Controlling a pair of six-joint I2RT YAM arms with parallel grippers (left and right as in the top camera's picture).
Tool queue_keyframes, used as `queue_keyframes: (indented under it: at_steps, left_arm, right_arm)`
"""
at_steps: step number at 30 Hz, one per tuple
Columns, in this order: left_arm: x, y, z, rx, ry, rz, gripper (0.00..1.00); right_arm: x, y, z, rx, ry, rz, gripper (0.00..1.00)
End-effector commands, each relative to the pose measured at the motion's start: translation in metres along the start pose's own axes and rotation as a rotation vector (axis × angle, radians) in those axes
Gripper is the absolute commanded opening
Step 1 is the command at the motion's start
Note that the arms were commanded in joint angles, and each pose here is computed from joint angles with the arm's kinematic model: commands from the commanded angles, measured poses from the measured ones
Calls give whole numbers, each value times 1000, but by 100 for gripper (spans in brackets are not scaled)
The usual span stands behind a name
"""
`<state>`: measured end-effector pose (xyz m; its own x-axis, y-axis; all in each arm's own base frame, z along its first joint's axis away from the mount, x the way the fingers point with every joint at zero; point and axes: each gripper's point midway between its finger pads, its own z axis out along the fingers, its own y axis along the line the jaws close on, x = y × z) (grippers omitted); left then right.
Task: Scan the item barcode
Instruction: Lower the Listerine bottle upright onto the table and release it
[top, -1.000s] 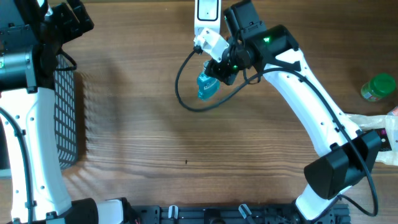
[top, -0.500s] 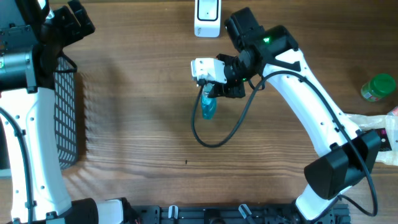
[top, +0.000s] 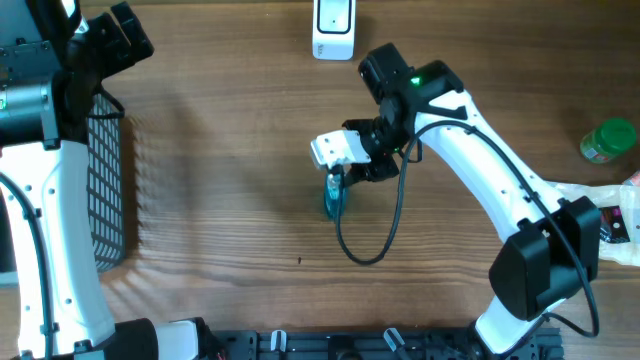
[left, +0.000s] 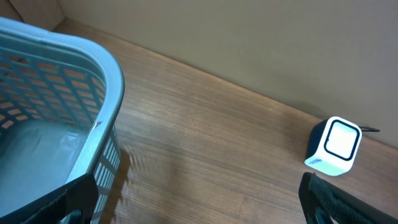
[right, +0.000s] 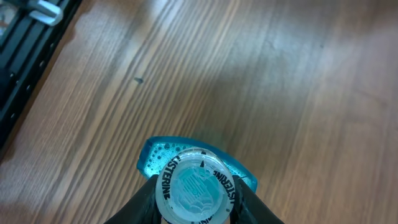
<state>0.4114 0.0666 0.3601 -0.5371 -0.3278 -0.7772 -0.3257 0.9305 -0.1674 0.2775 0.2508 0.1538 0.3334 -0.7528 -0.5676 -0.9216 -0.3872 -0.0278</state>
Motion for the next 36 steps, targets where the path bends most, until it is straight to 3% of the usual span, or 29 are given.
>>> queue_keyframes:
  at_steps: [1, 4, 8, 11, 14, 21, 29, 33, 36]
  left_arm:
    - [2, 1, 4, 0, 8, -11, 100]
    - [2, 1, 4, 1, 8, -11, 100]
    - [2, 1, 4, 0, 8, -11, 100]
    - [2, 1, 4, 0, 8, -11, 100]
    - [2, 1, 4, 0, 8, -11, 100]
    - [2, 1, 4, 0, 8, -11, 100]
    - [4, 2, 4, -3, 18, -11, 100]
    - [5, 2, 4, -3, 19, -11, 100]
    - [4, 2, 4, -3, 19, -11, 100]
  right_arm:
    - [-11, 7, 2, -8, -78, -68, 12]
    - [-8, 8, 7, -11, -74, -57, 37]
    - [-6, 9, 9, -18, -74, -49, 47]
    - [-6, 9, 9, -18, -70, -48, 70]
    - [-1, 8, 9, -16, -43, -48, 100]
    - [1, -3, 0, 25, 7, 71, 100]
    - [2, -35, -34, 186, 108, 346, 100]
    - [7, -52, -53, 288, 180, 359, 100]
    - [-5, -69, -67, 368, 131, 430, 100]
